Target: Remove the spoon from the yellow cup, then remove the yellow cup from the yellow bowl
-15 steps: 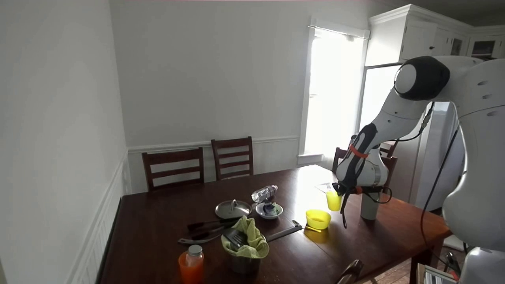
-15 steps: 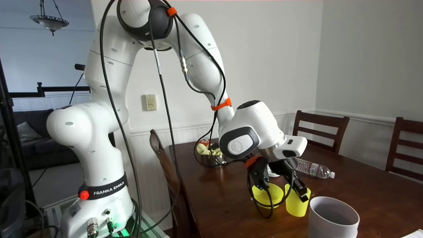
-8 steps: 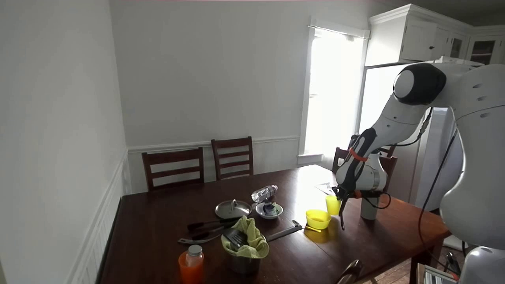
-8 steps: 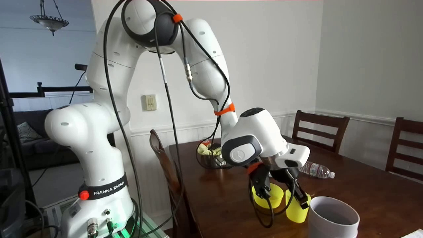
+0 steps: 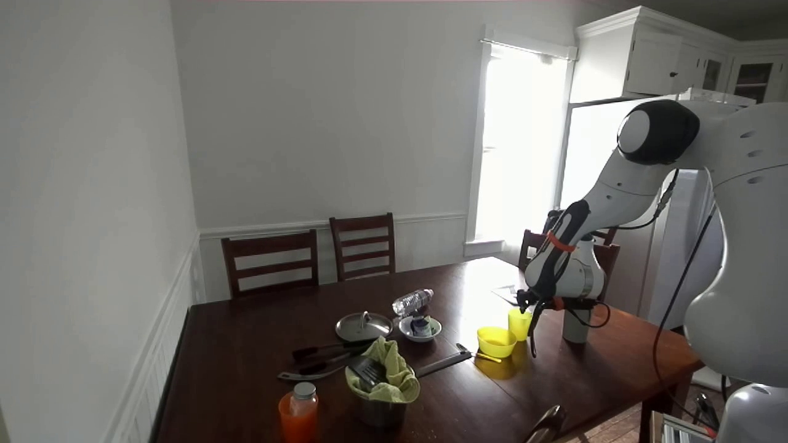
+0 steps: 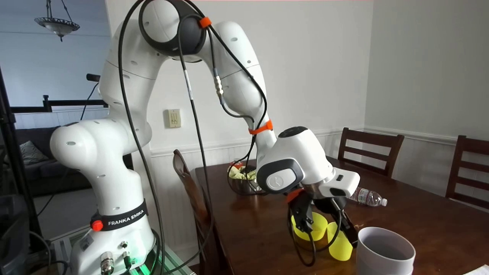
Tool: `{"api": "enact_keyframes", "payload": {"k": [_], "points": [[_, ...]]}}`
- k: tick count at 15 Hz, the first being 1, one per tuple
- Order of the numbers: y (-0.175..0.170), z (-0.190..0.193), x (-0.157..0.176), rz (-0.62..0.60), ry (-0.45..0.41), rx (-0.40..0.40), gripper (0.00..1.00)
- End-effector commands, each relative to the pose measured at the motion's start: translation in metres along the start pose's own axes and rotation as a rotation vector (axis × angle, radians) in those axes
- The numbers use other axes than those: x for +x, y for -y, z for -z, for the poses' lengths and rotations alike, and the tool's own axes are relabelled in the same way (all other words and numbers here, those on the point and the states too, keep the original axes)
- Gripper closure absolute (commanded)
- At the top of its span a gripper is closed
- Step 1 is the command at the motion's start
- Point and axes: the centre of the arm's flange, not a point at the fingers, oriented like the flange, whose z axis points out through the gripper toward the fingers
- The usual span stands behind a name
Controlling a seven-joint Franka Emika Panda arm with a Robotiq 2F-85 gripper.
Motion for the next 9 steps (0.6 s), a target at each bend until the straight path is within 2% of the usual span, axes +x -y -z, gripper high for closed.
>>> {"api": "enact_keyframes", "payload": {"k": [1, 3, 4, 9], "points": [[-0.001, 0.040, 0.000, -0.010, -0.054, -0.006, 0.16], [0.004, 0.063, 0.002, 0.025, -0.074, -0.024, 0.02], [0.008, 0.075, 0.001, 0.068, -0.061, -0.028, 0.00], [0.030, 0.124, 0.000, 0.252, 0.016, -0.005, 0.00]]}}
